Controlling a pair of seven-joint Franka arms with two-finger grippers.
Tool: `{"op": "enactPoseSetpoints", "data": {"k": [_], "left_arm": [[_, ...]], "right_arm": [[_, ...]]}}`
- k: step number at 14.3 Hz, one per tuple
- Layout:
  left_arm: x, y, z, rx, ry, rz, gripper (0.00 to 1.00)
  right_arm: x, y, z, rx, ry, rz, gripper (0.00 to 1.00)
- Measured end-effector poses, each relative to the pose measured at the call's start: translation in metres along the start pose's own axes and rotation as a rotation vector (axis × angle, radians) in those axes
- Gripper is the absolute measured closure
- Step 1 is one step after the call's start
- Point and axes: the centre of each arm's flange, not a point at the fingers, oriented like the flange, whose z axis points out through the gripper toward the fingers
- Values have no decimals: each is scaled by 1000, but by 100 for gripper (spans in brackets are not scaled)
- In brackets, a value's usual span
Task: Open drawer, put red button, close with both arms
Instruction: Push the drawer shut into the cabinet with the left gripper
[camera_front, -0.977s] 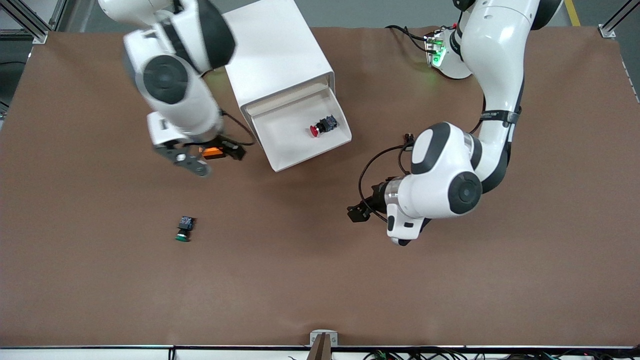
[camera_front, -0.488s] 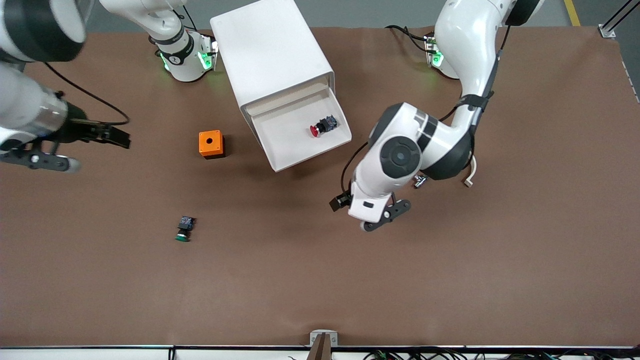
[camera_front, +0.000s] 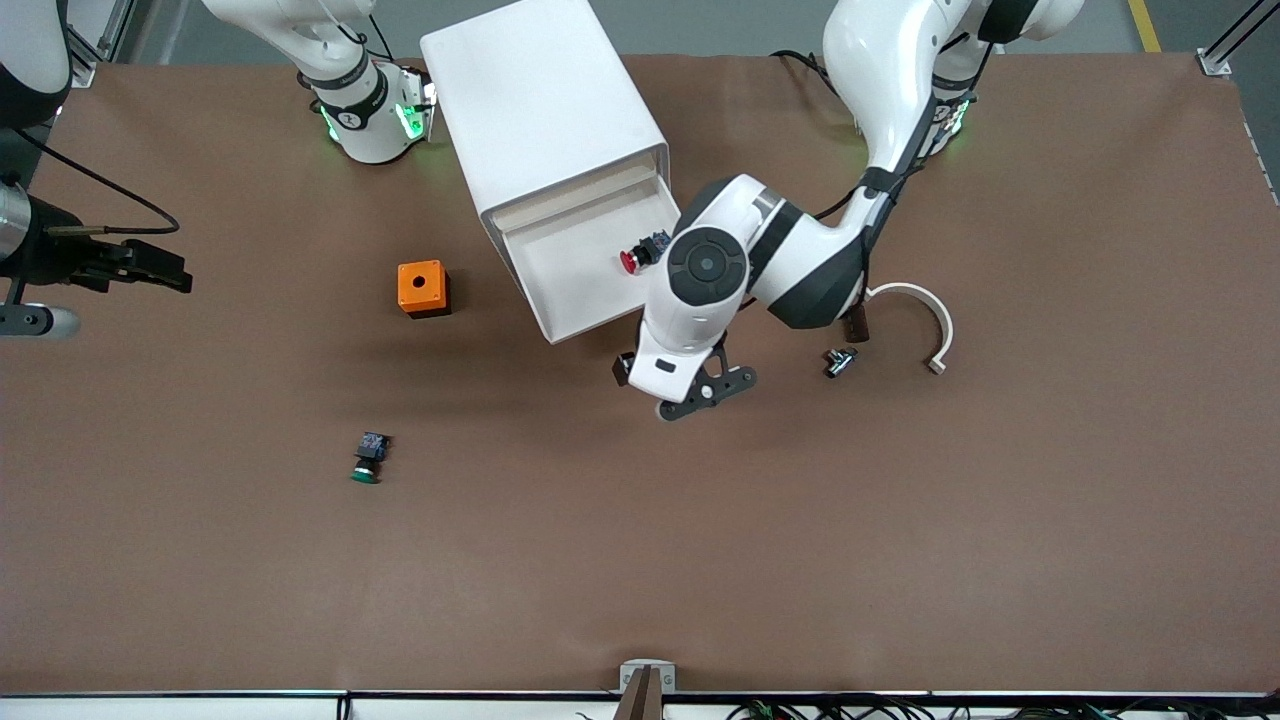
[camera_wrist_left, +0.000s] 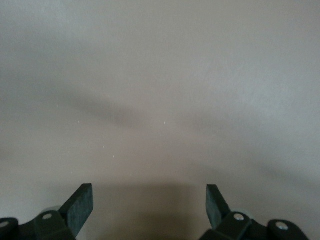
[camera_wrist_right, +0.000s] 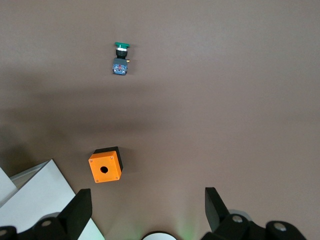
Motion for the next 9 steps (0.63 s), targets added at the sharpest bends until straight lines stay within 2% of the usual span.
{"op": "enactPoseSetpoints", "data": {"k": [7,9], "left_arm": [[-52,10,44,82,-15,49,0],[-65,11,53,100,-21,66,0]], "right_arm": [[3,-6,-45,-2,101,-11,0],[-2,-7,-50,-2,85,-11,0]]}}
